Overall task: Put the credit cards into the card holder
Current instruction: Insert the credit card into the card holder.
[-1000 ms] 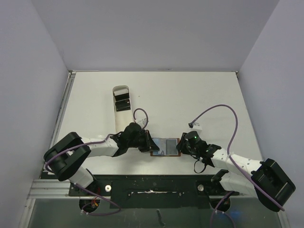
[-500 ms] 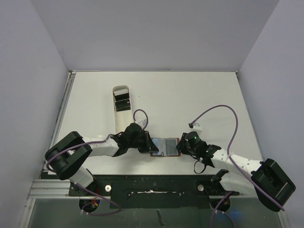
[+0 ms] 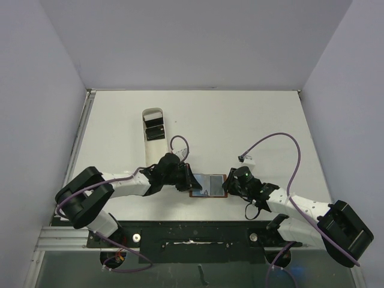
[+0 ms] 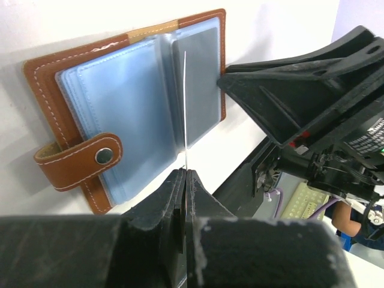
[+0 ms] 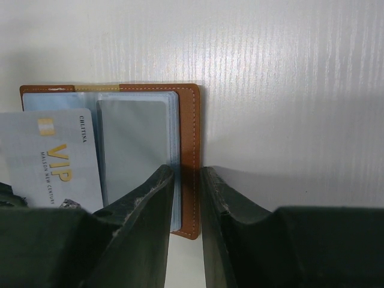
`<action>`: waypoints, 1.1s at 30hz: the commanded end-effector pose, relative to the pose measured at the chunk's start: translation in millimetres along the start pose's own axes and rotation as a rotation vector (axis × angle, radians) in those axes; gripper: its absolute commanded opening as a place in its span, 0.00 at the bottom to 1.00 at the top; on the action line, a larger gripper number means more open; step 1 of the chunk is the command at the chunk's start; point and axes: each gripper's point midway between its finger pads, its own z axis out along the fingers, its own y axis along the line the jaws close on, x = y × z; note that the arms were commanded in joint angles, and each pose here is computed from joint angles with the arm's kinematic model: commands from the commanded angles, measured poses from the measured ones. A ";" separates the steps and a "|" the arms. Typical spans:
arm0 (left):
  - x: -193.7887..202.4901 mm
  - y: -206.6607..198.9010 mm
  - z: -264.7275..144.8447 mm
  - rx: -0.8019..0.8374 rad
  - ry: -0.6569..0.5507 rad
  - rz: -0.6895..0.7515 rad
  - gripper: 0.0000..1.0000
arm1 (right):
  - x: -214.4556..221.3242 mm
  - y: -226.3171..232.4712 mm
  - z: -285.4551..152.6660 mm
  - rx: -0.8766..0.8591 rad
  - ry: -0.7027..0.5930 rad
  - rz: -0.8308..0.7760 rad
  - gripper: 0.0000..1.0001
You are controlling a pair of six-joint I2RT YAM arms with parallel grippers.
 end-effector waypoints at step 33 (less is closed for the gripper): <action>-4.9 10.0 15.1 -0.072 0.001 -0.047 0.00 | 0.2 -3.6 -4.0 0.019 -0.023 -0.028 0.24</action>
